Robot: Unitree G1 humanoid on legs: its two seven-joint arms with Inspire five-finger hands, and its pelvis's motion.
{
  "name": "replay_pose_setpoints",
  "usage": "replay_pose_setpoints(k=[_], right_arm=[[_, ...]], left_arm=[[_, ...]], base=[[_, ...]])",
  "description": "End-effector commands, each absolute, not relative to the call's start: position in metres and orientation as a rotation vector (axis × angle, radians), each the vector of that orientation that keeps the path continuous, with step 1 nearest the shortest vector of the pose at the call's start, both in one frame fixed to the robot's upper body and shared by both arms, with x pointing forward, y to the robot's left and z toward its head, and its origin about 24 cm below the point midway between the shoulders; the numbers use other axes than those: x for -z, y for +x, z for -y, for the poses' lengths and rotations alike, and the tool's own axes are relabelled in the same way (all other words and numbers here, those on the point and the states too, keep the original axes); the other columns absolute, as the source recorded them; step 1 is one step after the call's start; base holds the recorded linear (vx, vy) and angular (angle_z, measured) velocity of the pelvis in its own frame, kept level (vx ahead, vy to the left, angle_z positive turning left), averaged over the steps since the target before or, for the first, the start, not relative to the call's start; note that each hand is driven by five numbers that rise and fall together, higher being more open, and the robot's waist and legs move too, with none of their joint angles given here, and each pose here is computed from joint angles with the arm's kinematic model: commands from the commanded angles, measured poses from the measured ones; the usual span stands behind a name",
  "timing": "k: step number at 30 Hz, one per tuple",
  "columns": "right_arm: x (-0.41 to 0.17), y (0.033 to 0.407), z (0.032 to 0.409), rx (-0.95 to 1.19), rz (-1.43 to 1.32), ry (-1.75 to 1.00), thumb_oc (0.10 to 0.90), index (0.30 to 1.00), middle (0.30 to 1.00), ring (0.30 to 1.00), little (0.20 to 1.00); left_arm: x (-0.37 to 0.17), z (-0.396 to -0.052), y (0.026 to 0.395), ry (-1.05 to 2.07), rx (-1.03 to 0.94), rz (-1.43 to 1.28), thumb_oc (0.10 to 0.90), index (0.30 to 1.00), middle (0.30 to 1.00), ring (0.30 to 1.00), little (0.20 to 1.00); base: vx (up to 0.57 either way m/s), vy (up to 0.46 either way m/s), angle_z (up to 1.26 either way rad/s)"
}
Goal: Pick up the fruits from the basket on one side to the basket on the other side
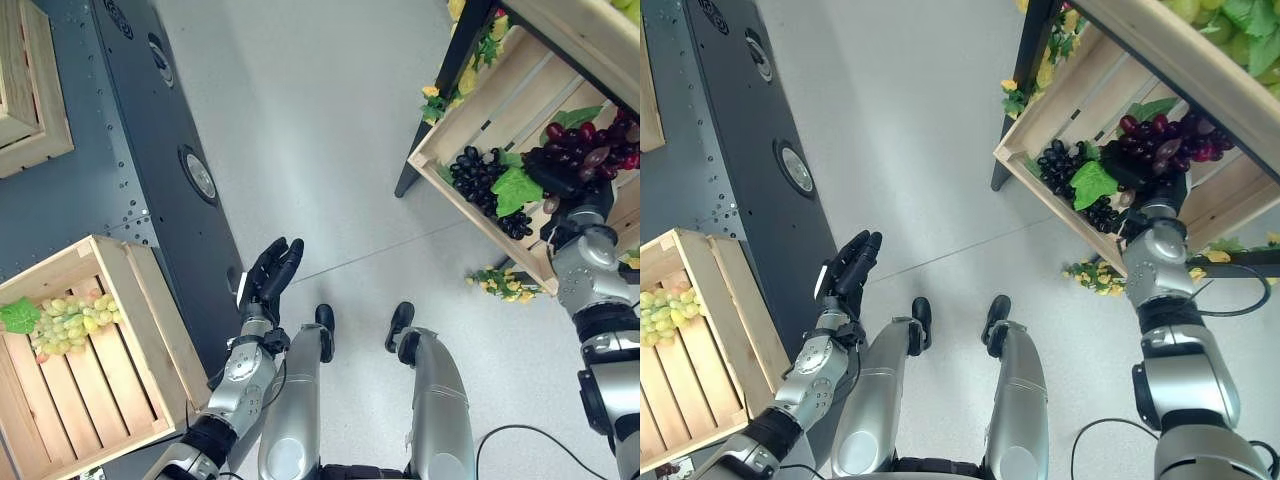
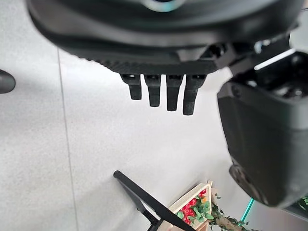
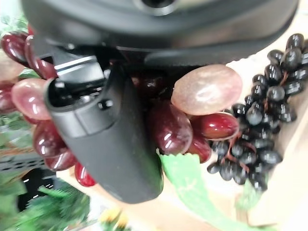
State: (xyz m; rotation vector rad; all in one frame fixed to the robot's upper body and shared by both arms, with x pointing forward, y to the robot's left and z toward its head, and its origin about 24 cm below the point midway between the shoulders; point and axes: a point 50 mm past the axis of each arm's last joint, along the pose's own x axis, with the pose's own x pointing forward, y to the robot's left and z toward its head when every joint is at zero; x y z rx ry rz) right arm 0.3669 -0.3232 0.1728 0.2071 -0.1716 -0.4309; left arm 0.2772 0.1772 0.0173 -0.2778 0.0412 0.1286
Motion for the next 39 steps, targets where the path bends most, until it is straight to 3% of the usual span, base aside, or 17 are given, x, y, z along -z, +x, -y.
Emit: replay_pose_setpoints(k=[1,8,9,10,35,39], right_arm=[[-0.260,0.352,0.355,0.490,0.433,0.090,0.400,0.300,0.300,0.300,0.300],[-0.264,0.347,0.375,0.559,0.345,0.010,0.400,0.300,0.300,0.300,0.300],[-0.264,0.347,0.377,0.568,0.316,-0.027,0.744,0.815,0.815,0.815,0.815],[-0.264,0.346,0.377,0.572,0.308,-0.034,0.800,0.900,0.900,0.900,0.900],[-0.235,0.333,0.406,0.731,-0.001,-0.188,0.800,0.900,0.900,0.900,0.900],[-0.227,0.324,0.418,0.823,-0.152,-0.379,0.800,0.900,0.900,0.900,0.900]], left_arm=[[-0.050,-0.166,0.275,-0.314,-0.022,0.125,0.800,0.900,0.900,0.900,0.900],[-0.047,-0.164,0.270,-0.309,-0.015,0.119,0.800,0.900,0.900,0.900,0.900],[-0.047,-0.164,0.269,-0.308,-0.009,0.118,0.800,0.900,0.900,0.900,0.900],[-0.047,-0.164,0.269,-0.308,-0.006,0.117,0.800,0.900,0.900,0.900,0.900],[-0.047,-0.151,0.263,-0.307,0.039,0.105,0.800,0.900,0.900,0.900,0.900],[-0.046,-0.152,0.262,-0.305,0.034,0.106,0.800,0.900,0.900,0.900,0.900]], base=[[0.01,0.009,0.06],[0.01,0.015,0.06],[0.00,0.000,0.00],[0.01,0.032,0.03],[0.01,0.003,-0.03],[0.00,0.002,-0.01]])
